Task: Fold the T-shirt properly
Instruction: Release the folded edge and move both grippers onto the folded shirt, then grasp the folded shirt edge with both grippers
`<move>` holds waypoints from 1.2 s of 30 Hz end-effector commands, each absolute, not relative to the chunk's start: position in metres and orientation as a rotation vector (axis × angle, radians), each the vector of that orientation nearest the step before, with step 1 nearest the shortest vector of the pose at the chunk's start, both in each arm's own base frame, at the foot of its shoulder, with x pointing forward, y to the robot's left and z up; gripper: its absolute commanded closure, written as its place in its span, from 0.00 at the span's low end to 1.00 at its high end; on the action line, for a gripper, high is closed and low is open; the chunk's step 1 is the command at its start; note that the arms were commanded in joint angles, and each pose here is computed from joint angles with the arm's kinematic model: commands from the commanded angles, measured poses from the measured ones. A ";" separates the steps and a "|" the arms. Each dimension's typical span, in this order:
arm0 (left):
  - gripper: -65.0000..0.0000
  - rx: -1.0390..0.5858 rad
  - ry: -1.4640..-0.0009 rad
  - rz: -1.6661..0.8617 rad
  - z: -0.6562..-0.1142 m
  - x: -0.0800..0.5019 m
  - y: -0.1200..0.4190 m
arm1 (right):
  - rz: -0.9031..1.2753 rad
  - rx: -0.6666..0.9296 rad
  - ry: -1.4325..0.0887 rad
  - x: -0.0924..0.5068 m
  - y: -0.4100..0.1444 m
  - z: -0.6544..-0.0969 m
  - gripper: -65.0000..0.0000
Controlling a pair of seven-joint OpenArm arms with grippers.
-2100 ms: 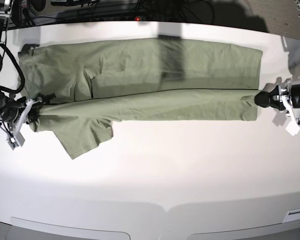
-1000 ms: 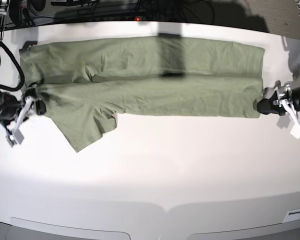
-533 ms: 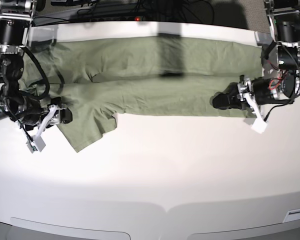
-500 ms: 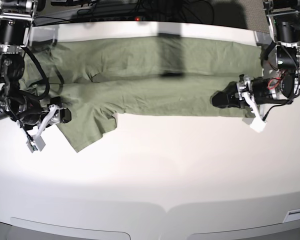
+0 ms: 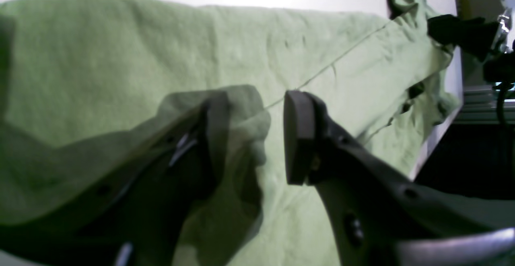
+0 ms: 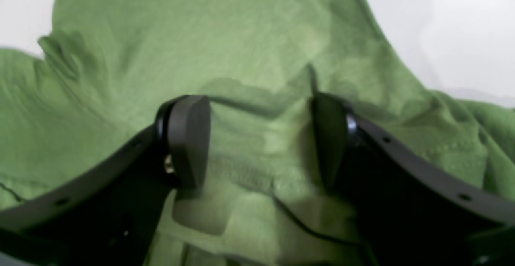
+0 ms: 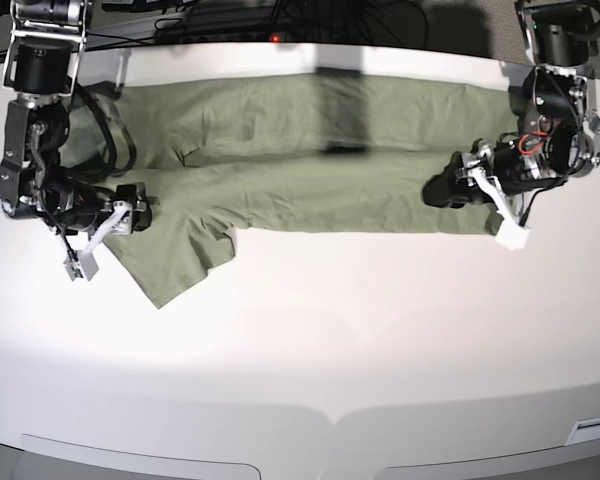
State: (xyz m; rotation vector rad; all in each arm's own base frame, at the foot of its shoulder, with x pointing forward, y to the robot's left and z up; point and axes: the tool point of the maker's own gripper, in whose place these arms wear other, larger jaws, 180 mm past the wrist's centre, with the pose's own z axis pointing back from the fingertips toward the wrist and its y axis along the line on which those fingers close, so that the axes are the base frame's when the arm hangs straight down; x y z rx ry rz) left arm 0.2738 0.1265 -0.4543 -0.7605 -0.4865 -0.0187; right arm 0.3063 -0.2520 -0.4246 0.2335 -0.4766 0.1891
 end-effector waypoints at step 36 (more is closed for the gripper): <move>0.65 -0.320 -0.264 0.103 -0.516 0.292 0.233 | 0.023 0.191 -0.633 0.410 -0.252 -0.403 0.38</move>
